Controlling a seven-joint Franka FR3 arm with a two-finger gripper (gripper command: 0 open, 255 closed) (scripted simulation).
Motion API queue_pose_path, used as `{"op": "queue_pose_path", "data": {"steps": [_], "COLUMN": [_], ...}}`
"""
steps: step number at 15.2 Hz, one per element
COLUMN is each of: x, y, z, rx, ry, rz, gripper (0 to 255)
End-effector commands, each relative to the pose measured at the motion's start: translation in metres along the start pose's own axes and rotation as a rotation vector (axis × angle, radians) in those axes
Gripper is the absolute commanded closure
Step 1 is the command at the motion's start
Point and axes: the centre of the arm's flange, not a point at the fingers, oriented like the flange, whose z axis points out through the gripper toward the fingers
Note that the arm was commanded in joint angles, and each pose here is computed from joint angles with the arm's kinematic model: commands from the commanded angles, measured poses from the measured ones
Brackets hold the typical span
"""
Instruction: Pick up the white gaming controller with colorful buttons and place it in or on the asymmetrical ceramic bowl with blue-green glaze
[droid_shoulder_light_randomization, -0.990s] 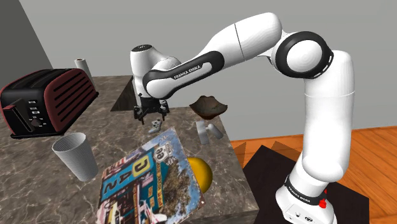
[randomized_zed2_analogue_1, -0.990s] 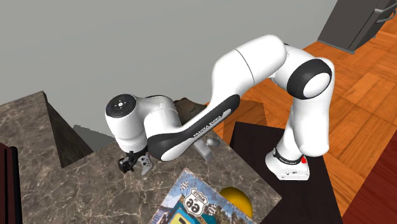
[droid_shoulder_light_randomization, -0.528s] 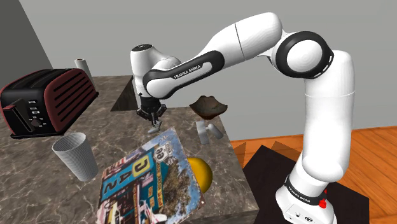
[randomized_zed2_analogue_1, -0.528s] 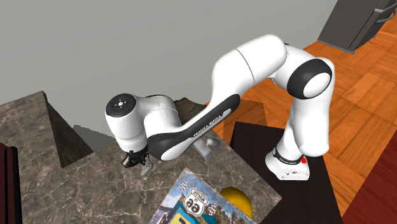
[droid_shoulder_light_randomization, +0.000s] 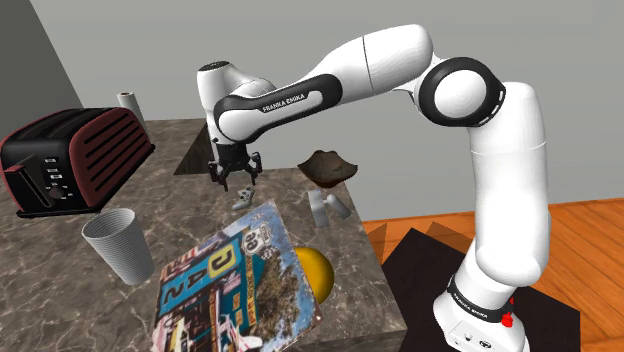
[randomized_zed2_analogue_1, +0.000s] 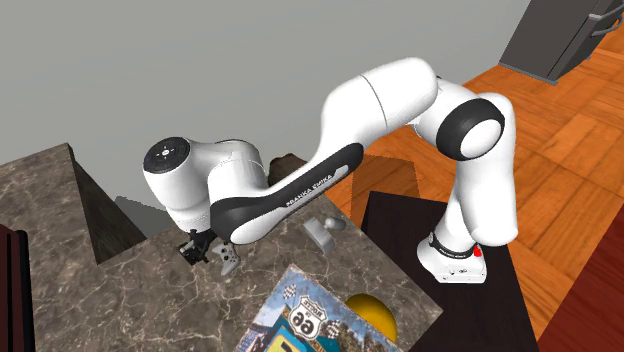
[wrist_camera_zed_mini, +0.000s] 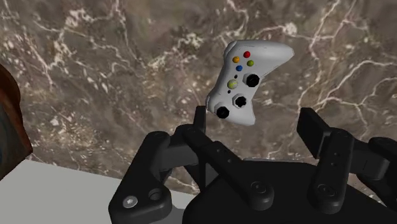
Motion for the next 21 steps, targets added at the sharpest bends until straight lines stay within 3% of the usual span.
{"op": "queue_pose_path", "data": {"steps": [1,8,16,17,21], "x": [0.012,0.01,0.01,0.01,0.01], "y": [0.003,0.005,0.005,0.005,0.005], "z": [-0.001,0.033,0.033,0.033,0.033], "rx": [-0.056,-0.056,-0.056,-0.056,-0.056], "ry": [-0.058,-0.058,-0.058,-0.058,-0.058], "rz": [0.007,0.007,0.007,0.007,0.007], "gripper": [0,0,0,255,255]}}
